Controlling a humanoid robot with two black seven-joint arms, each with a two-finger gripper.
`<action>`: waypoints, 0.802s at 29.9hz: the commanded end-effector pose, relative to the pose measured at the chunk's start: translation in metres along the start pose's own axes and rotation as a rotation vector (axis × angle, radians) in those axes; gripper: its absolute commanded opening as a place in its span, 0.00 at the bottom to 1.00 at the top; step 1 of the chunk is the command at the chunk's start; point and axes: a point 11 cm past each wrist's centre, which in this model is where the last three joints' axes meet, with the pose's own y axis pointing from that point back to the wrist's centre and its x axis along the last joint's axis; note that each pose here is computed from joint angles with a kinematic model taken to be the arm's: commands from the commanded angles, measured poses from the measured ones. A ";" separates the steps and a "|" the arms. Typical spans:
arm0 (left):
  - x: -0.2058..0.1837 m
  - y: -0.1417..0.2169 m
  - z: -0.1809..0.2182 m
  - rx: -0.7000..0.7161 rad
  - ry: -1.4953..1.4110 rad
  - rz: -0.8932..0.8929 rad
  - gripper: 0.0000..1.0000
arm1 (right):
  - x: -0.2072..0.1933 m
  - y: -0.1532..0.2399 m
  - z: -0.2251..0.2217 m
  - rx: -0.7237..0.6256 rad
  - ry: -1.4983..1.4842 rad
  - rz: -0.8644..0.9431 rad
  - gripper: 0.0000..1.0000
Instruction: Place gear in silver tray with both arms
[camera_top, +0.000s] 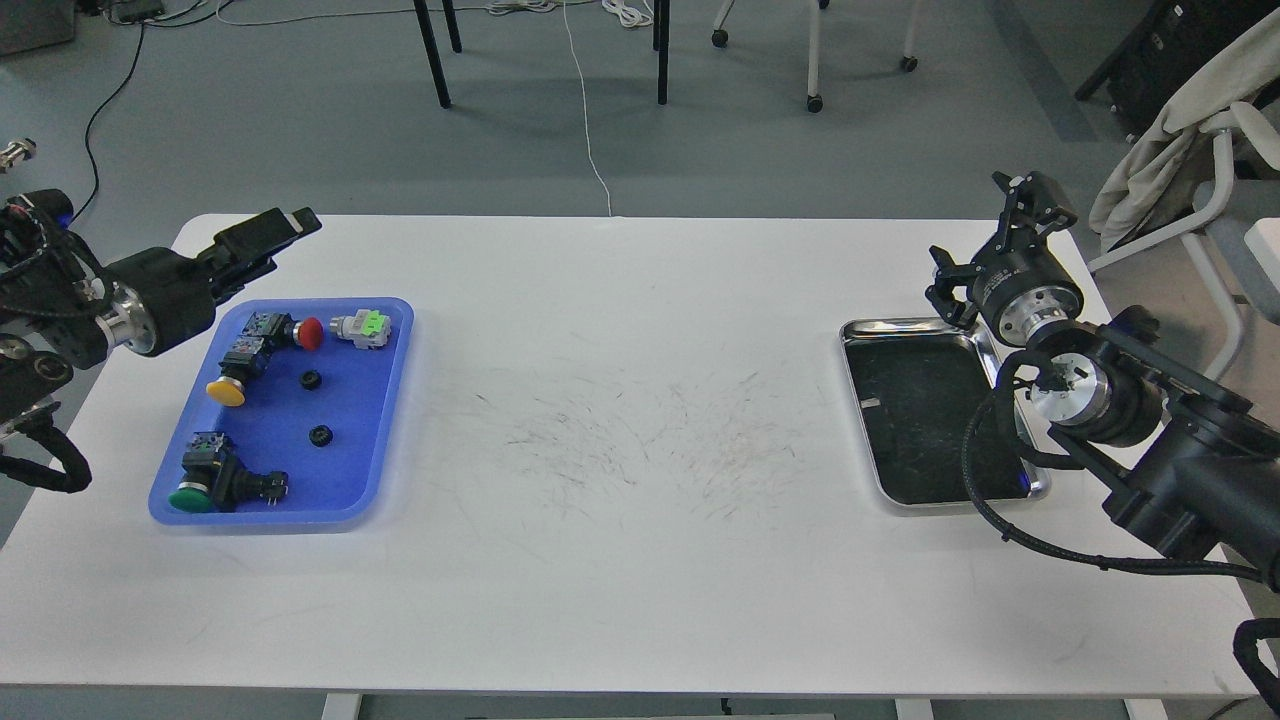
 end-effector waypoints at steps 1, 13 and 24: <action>-0.012 0.002 -0.008 0.022 -0.019 -0.035 0.99 | 0.005 0.000 -0.009 0.013 -0.003 0.008 0.99; -0.041 -0.010 -0.005 0.020 -0.199 -0.165 0.99 | 0.000 -0.002 -0.022 0.050 -0.031 0.000 0.99; -0.067 -0.023 -0.007 0.014 -0.203 -0.210 0.98 | 0.002 -0.003 -0.062 0.114 0.002 -0.011 0.99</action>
